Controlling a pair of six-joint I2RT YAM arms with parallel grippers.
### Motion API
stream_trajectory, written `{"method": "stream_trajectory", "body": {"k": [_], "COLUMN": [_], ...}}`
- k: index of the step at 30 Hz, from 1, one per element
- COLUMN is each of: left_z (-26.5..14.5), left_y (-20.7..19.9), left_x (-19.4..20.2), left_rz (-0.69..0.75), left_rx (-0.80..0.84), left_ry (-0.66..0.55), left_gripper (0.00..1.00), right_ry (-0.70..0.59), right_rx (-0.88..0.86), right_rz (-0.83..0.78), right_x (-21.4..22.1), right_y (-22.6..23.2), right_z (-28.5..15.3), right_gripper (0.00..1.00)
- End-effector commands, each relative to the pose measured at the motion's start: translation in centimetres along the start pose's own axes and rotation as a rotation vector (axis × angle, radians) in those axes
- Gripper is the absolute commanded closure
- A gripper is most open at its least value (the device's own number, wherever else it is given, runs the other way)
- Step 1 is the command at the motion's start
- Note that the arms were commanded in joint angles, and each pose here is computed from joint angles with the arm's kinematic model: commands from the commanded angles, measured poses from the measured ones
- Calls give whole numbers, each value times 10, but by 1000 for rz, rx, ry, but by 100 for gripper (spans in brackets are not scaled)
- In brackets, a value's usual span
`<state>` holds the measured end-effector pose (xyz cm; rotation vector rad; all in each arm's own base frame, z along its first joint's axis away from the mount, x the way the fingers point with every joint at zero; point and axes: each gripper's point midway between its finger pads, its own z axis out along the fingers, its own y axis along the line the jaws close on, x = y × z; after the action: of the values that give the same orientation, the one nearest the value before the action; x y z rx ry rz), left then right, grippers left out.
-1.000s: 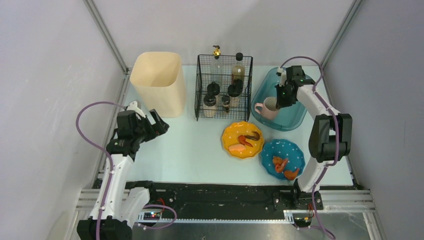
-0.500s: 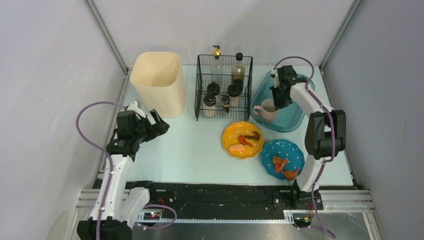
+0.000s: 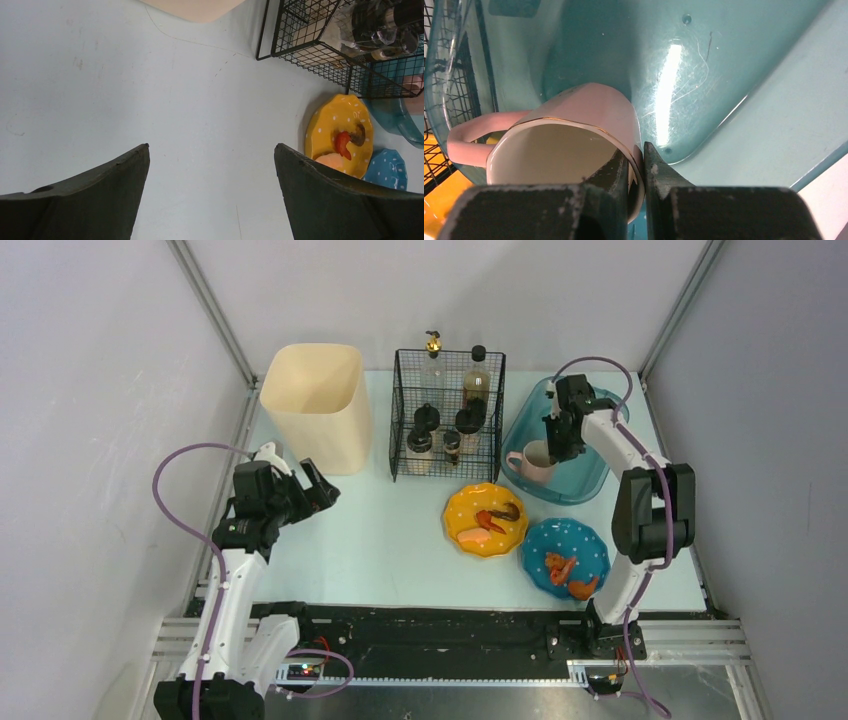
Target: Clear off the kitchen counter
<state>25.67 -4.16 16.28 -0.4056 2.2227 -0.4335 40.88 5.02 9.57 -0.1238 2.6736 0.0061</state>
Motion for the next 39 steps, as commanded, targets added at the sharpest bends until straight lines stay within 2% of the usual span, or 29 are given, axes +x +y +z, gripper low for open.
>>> {"method": "stream_trajectory", "body": {"k": [1,7,17,25,28,29,39], "left_z": [-8,-8,-8,-7,-6,-6,-4], "left_y": [-13,-13,-14,-13,-13,-12,-10], "left_x": [-21,-20,-20,-19,-19,-19,-19], "left_rz": [10,9,8,7,6,5,6], "left_rx": [45,48,53,50,47,44,34], "left_ry": [-63,-60,-58,-52,-50,-51,-48], "left_gripper": [2,2,2,2,2,2,2], "right_ry": [78,65,64,53,31,22,-60], "right_rx": [-113,-7,-10,-22,-25,-24,4], "right_rz": [-21,20,91,132,143,146,152], "right_x": [32,48,77,95,95,93,84], "right_y": [45,42,41,42,42,42,33], "right_z": [-18,-27,-40,-33,-35,-37,-54], "right_gripper": [97,99,99,84,75,68,53]}}
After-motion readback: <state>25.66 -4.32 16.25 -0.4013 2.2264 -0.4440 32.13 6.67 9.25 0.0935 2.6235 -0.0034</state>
